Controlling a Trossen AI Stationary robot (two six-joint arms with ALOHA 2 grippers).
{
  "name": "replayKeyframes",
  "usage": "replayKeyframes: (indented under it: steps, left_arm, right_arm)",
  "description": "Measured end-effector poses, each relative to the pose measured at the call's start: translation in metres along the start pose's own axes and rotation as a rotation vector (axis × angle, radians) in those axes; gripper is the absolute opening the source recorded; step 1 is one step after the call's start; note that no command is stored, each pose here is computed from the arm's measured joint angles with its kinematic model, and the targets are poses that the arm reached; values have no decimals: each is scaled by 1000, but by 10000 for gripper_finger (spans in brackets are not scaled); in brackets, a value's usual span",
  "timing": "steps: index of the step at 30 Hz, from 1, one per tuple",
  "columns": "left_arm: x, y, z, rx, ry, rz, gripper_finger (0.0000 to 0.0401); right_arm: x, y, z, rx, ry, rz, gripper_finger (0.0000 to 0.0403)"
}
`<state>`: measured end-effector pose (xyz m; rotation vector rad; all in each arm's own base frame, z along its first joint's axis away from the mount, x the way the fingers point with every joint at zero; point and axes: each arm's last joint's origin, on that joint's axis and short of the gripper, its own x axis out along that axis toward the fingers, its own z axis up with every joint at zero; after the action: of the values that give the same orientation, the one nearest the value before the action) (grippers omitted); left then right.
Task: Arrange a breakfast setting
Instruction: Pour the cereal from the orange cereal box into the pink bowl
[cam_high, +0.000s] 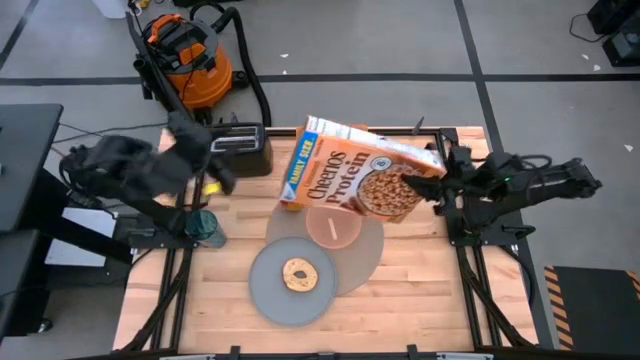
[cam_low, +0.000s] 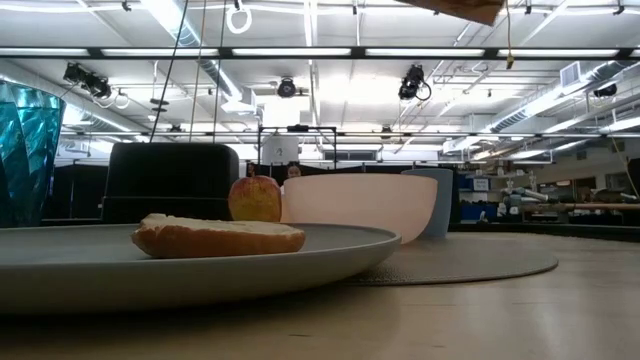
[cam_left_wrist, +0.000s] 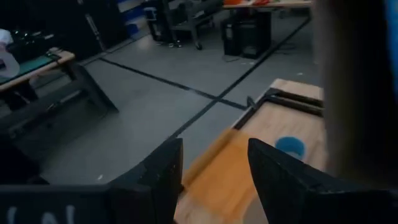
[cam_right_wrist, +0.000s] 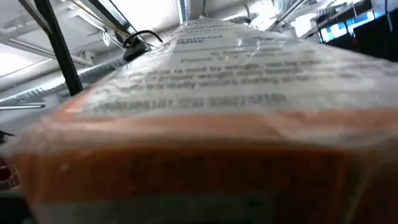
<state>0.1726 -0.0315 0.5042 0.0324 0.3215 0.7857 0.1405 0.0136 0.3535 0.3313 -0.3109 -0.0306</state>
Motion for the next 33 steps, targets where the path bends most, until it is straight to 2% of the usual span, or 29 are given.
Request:
replayKeyframes:
  steps: [3,6,9,13,23,33]
  left_arm:
    - [21,-5,9,41,-34,-53,188]
    - [31,-9,23,53,-137,-117,188]
    - [35,-11,36,26,-241,-105,188]
    - [35,-12,42,3,-291,-104,188]
    - [49,-34,35,-47,-230,-152,188]
    - [51,-50,31,-82,-206,-201,188]
  right_arm:
    - [-14,-5,4,36,49,6,204]
    - [-26,-10,4,62,103,6,204]
    - [-39,-12,6,76,133,19,204]
    - [-54,-13,6,80,186,38,204]
    - [-77,-17,-5,23,353,71,204]
    - [-74,-22,-18,-99,478,16,204]
